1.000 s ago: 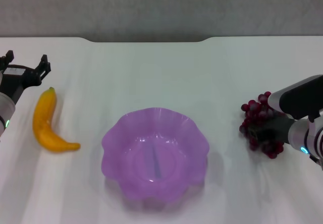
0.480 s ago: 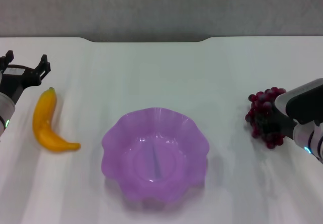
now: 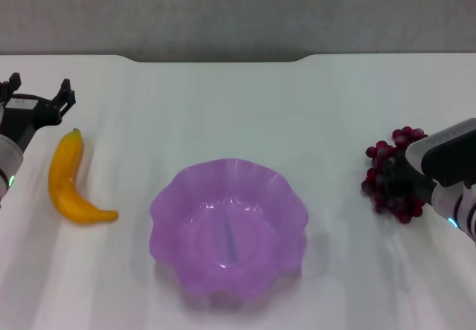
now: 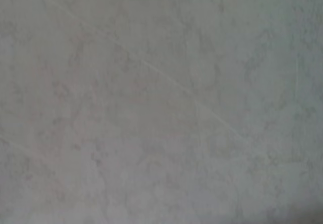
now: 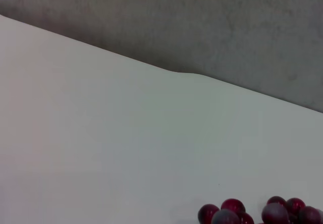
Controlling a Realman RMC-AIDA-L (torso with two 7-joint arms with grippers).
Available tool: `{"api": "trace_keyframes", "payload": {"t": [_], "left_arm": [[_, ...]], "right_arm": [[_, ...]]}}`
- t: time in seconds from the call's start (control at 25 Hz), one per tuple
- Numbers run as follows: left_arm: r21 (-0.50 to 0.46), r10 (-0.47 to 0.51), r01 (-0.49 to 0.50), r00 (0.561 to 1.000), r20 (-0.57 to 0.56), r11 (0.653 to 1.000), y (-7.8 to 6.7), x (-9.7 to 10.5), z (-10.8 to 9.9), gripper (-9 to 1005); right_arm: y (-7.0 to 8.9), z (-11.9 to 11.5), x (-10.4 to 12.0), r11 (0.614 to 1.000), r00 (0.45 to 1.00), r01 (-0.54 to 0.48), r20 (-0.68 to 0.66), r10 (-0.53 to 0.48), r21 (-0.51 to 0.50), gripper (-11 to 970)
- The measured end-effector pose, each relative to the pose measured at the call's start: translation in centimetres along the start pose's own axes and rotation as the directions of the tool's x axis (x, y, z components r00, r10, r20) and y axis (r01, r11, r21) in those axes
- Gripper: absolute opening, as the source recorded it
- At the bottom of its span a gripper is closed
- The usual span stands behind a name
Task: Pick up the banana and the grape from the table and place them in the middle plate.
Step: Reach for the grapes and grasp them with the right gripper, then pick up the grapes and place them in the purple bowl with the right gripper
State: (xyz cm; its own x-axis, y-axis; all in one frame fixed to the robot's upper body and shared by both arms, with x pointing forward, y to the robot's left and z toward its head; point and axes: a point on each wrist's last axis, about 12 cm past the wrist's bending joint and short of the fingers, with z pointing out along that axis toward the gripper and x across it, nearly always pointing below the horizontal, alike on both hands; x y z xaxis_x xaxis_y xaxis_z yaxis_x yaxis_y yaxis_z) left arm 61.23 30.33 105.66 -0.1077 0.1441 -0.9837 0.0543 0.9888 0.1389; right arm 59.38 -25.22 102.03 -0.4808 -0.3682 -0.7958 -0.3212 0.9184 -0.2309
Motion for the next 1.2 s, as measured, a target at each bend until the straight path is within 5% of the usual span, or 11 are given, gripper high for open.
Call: {"api": "trace_keyframes", "payload": {"t": [0.24, 0.48, 1.2], "left_arm": [[0.000, -0.001, 0.001, 1.000, 0.001, 1.000, 0.0, 0.0, 0.0, 876], [0.000, 0.000, 0.000, 1.000, 0.000, 1.000, 0.0, 0.0, 0.0, 876], [-0.005, 0.000, 0.000, 1.000, -0.002, 1.000, 0.1, 0.1, -0.1, 876]], "right_arm": [[0.0, 0.0, 0.0, 1.000, 1.000, -0.011, 0.000, 0.011, 0.000, 182], [-0.1, 0.0, -0.1, 1.000, 1.000, -0.015, 0.018, 0.014, 0.009, 133], [2.5, -0.4, -3.1, 0.999, 0.981, 0.026, 0.192, -0.017, -0.046, 121]]}}
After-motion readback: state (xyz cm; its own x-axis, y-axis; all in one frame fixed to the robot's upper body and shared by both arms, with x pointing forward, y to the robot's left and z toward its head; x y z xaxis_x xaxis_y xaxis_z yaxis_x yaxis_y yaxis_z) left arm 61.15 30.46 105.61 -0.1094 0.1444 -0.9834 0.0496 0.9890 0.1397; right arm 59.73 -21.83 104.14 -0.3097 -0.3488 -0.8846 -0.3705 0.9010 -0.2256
